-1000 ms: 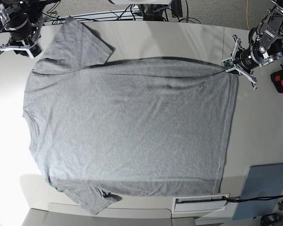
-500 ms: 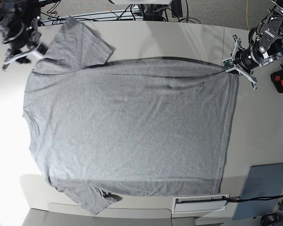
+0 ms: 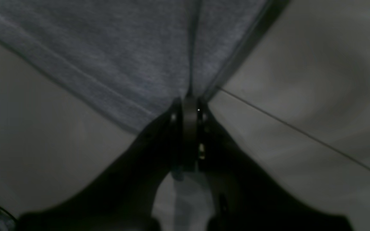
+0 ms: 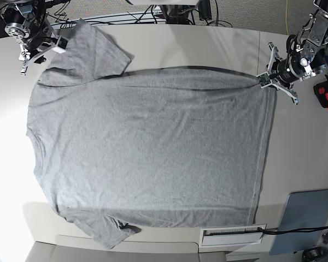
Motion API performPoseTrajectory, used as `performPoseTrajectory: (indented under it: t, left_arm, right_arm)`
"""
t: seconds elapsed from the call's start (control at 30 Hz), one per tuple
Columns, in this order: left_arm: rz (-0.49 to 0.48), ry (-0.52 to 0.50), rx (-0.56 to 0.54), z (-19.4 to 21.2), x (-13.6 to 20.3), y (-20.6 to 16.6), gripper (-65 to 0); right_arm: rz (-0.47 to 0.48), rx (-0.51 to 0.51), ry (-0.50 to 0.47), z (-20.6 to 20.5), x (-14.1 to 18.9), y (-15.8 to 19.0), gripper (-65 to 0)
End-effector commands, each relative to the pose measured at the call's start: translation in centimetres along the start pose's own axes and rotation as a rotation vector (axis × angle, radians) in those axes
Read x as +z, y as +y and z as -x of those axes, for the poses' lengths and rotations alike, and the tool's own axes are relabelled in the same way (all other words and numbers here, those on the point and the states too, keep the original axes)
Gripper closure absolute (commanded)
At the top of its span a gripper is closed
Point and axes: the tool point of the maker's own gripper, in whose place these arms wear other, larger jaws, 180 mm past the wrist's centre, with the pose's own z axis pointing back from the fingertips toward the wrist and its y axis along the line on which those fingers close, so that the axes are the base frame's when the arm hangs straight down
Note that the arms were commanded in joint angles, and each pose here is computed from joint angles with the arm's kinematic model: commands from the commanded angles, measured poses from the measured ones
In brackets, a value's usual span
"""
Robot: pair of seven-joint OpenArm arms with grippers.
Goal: Fold the T-shirt properly
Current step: 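Move the right gripper to the other shoulder corner and grasp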
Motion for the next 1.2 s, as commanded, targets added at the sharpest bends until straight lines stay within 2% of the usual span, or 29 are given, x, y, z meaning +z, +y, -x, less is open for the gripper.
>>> performPoseTrajectory:
  t: [0.0, 0.17, 0.33, 0.5, 0.7, 0.83, 0.97, 1.17]
  left_arm:
    - [0.001, 0.021, -0.009, 0.3, 0.0, 0.1, 0.0]
    - [0.002, 0.006, 0.001, -0.1, -0.2, -0.2, 0.0]
    - [-0.006, 0.005, -0.003, -0.3, -0.2, 0.2, 0.0]
    - [-0.006, 0.006, -0.003, -0.2, -0.2, 0.1, 0.0]
    - [-0.008, 0.005, -0.004, -0.3, -0.2, 0.3, 0.0]
    - [-0.008, 0.004, -0.004, -0.3, -0.2, 0.3, 0.0]
    - [-0.008, 0.005, -0.004, -0.3, -0.2, 0.3, 0.0]
    - [-0.009, 0.005, -0.004, -0.3, -0.2, 0.3, 0.0]
  right_arm:
    - [0.024, 0.022, -0.012, -0.2, 0.2, -0.8, -22.9]
    - [0.024, 0.030, -0.034, -0.7, 0.2, -0.6, -22.9]
    - [0.028, -0.020, -0.068, -1.8, 0.0, -0.4, -22.9]
    - [0.054, -0.052, -0.070, -1.9, -0.7, -1.6, -22.9]
    - [-0.038, -0.052, -0.112, -2.9, -0.7, 0.2, -22.9]
    - [-0.086, -0.003, -0.115, -3.5, -1.1, 2.3, -22.9]
    - [-0.105, 0.040, -0.097, -3.8, -2.5, 3.6, -22.9]
    - [-0.097, 0.013, -0.153, -6.9, -3.7, 3.1, -22.9]
